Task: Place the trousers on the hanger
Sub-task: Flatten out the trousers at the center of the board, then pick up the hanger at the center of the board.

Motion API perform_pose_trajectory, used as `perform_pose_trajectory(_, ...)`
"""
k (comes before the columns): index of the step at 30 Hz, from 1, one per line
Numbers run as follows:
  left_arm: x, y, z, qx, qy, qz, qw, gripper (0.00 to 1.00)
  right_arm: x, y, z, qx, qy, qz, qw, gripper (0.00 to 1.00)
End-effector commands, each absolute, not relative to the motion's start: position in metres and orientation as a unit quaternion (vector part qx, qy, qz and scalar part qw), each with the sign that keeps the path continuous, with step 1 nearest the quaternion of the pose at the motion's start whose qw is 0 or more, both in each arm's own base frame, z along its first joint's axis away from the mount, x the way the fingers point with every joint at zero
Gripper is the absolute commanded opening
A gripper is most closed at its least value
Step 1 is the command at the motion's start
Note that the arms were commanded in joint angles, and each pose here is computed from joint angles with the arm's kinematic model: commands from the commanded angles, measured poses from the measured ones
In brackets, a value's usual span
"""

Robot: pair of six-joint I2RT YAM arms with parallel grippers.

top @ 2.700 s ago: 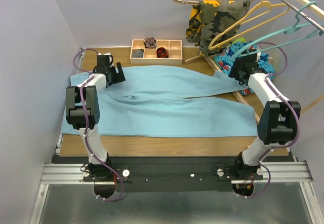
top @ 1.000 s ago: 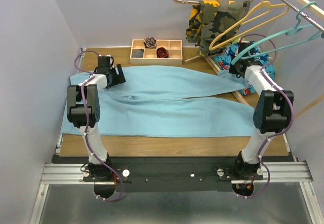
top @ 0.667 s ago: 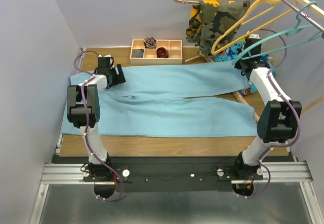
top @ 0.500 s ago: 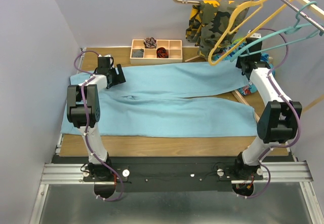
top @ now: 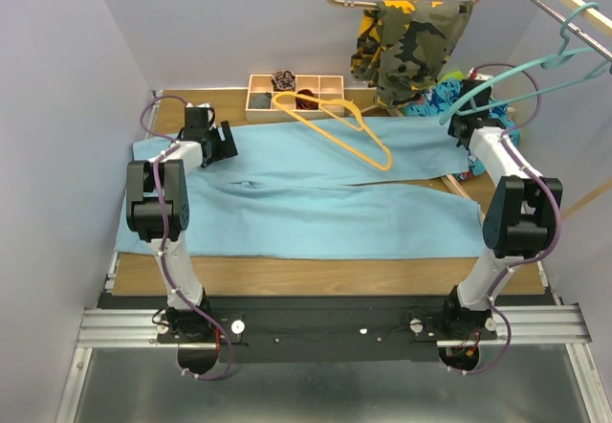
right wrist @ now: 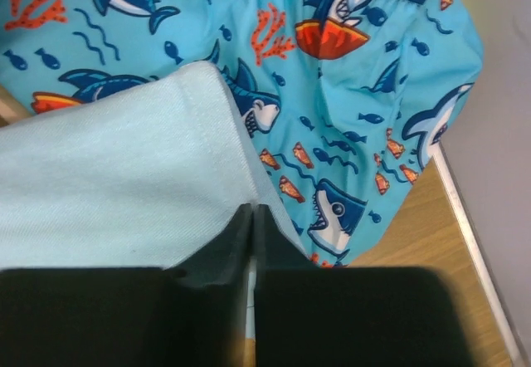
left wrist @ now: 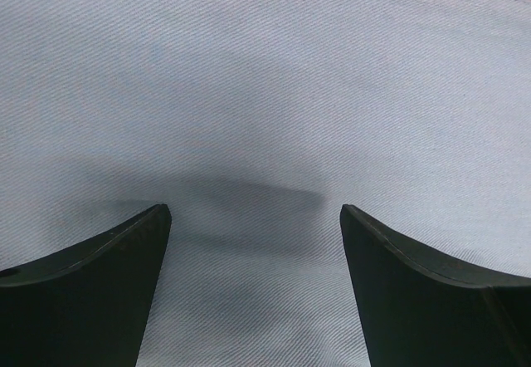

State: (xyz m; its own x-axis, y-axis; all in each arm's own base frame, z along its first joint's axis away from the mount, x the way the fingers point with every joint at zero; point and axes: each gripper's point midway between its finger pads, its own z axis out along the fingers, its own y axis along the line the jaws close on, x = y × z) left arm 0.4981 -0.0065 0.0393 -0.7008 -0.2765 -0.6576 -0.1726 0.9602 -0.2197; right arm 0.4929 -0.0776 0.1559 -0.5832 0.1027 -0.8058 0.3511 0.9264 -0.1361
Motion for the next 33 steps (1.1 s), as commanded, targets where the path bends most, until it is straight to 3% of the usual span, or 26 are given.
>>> perform_pose_trajectory(1,0.498,-0.013,0.062,-0.110,0.915,-0.080,0.380,0.92,0.490,-0.100,0.157,0.175,0.863,-0.177,0.441,0.37)
perform_pose_trajectory(3,0.497,-0.014,0.064,-0.110,0.915,-0.081,0.379,0.92,0.486,-0.103,0.158,0.183,0.861,-0.181,0.438,0.73)
perform_pose_trajectory(6,0.496,-0.014,0.069,-0.111,0.913,-0.080,0.383,0.92,0.482,-0.093,0.152,0.163,0.872,-0.157,0.434,0.81)
perform_pose_trajectory(17,0.492,-0.021,0.087,-0.101,0.906,-0.094,0.400,0.92,0.454,-0.015,0.167,0.063,0.887,0.021,0.457,0.80)
perform_pose_trajectory(27,0.483,-0.031,0.104,-0.096,0.898,-0.108,0.415,0.92,0.439,0.111,0.121,-0.056,0.901,0.198,0.382,0.74)
perform_pose_trajectory(33,0.472,-0.048,0.117,-0.074,0.890,-0.129,0.430,0.92,0.452,0.132,0.092,-0.065,0.906,0.235,0.347,0.72)
